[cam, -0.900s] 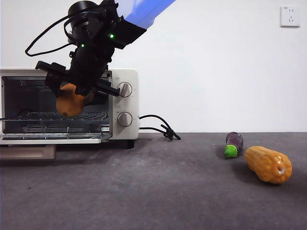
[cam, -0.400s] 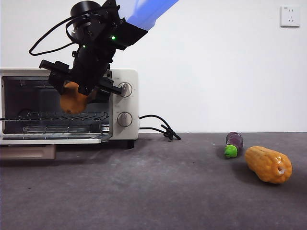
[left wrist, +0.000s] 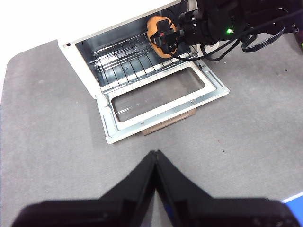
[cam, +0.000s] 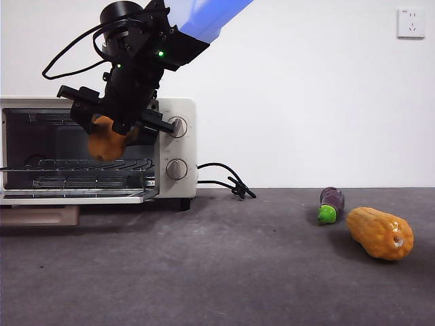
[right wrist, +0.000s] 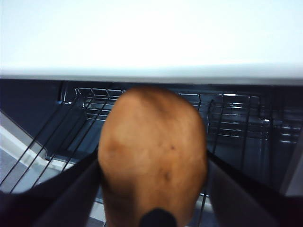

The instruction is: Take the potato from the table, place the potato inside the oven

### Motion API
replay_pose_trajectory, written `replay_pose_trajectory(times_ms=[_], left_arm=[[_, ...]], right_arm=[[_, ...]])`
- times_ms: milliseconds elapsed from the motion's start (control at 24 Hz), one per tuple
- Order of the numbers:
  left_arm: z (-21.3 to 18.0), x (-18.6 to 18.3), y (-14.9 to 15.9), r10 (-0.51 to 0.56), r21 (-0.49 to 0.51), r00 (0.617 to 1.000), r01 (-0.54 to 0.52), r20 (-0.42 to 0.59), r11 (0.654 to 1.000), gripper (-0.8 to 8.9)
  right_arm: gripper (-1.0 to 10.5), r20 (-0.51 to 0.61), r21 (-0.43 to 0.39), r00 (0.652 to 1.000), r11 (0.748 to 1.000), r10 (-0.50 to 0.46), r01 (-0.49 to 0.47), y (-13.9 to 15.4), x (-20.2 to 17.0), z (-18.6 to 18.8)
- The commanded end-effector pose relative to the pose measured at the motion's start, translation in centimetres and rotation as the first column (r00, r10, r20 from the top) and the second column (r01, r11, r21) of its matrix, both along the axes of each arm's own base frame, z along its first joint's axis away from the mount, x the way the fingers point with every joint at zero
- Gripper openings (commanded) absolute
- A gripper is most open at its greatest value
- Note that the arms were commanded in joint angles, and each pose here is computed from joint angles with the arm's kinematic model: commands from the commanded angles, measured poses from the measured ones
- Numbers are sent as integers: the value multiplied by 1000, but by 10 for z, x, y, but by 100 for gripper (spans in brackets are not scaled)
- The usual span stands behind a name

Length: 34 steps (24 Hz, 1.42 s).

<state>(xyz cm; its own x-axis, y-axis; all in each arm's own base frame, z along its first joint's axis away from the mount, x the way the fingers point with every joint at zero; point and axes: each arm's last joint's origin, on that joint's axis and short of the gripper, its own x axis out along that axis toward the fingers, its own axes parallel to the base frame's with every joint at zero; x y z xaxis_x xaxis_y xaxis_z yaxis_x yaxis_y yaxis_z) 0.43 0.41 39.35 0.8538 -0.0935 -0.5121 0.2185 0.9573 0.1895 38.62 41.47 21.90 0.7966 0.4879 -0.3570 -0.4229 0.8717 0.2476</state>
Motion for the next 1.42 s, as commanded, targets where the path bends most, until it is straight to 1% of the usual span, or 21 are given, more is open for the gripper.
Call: replay_pose_trajectory(times_ms=[42,333,500,583,708,875,1042,1083,1125,1167,1250,1292,1333,1417], left_arm=[[0,-1,0,-7,12,1000,7,9,1000,-5],[0,-1,0,-7,12,1000,7,9,1000,-5],[0,-1,0,-7,11,1000,7,9,1000,-5],[0,-1,0,-7,11,1000,7,9,1000,-5],[0,-1,0,-7,10,1000,7,9,1000,-5],[0,-1,0,-5,8,1000,5,8,1000,-5],[0,-1,0,-5,7,1000,5,9,1000,-5],[0,-1,0,-5,8,1000,5,8,1000,-5],[0,-1,0,-5,8,1000,5,8,1000,-5],[0,-1,0,-5,8,1000,4,7,1000,-5],[0,-1,0,-4,7,1000,4,7,1000,-5],[0,-1,0,-4,7,1000,4,7,1000,-5],[0,-1,0,-4,8,1000,4,7,1000,-5],[0,-1,0,-4,8,1000,4,7,1000,-5]], right_arm=[[591,-8,-15,1000,1000,-5,5,3,1,-13],[599,-9,-14,1000,1000,-2,2,3,1,-13],[599,-21,-10,1000,1000,21,-21,5,-1,-9],[599,-47,-28,999,999,27,-28,6,-3,-3],[599,-115,-46,993,999,22,-28,8,-9,7],[598,-149,-88,988,994,44,-58,15,-24,22],[594,-211,-169,976,981,54,-91,17,-44,45],[585,-225,-199,973,974,58,-104,17,-51,51],[539,-232,-231,970,965,70,-125,17,-56,56],[425,-241,-279,966,946,96,-164,15,-63,63],[202,-258,-349,954,906,153,-240,13,-75,74],[62,-270,-384,945,880,183,-281,12,-83,81],[-17,-280,-415,938,856,203,-309,9,-90,89],[-8,-299,-459,927,817,228,-349,4,-104,102]])
